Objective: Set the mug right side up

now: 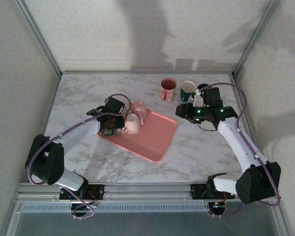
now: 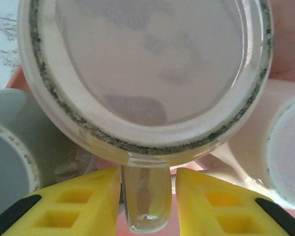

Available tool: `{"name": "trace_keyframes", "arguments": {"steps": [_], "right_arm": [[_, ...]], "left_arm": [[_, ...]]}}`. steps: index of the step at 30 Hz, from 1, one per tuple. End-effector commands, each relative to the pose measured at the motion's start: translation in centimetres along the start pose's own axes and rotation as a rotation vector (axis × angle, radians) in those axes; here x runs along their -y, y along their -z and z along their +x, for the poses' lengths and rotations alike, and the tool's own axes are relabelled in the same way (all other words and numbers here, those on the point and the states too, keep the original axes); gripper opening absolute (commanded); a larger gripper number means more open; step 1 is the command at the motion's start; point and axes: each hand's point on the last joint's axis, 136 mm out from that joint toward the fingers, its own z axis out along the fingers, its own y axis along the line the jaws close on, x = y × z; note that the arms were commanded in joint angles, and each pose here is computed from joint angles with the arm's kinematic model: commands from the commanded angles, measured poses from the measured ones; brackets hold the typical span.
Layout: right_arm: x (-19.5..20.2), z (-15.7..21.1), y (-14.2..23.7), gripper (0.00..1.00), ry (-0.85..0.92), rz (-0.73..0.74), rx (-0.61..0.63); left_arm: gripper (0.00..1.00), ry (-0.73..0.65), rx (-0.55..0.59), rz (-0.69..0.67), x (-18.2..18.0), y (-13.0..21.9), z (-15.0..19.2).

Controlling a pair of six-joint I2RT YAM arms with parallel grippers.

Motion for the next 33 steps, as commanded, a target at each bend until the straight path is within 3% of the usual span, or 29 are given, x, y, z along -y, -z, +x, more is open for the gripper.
{"name": "trace_keyframes", "arguments": {"steps": [1,9,16,28,33], "right_arm": [[-0.9,0.2,0.4,0.47,0.011,-0.028,0.009],[-0.9,0.2,0.5,0.47,0.011,-0.027,0.013],[-0.7,0.3,0.4,0.47,0.008,-0.024,0.011],[-0.7,0.1,0.1,0.47,-0.002,-0.03,0.01],[-0.7,0.4,0.0,0.47,0.001,-0.036,-0.007]], "left_arm": [[0.36,-0.023,-0.029,-0.049,-0.6,-1.0,0.5],[0.31,-0.028,-0.038,-0.067,-0.6,-1.8,0.3],[0.16,-0.022,-0.005,-0.069,-0.5,-0.8,-0.6],[0.0,0.004,0.119,0.009,1.0,4.0,-4.0],[0.0,0.028,0.188,0.066,1.9,7.1,-5.8]]}}
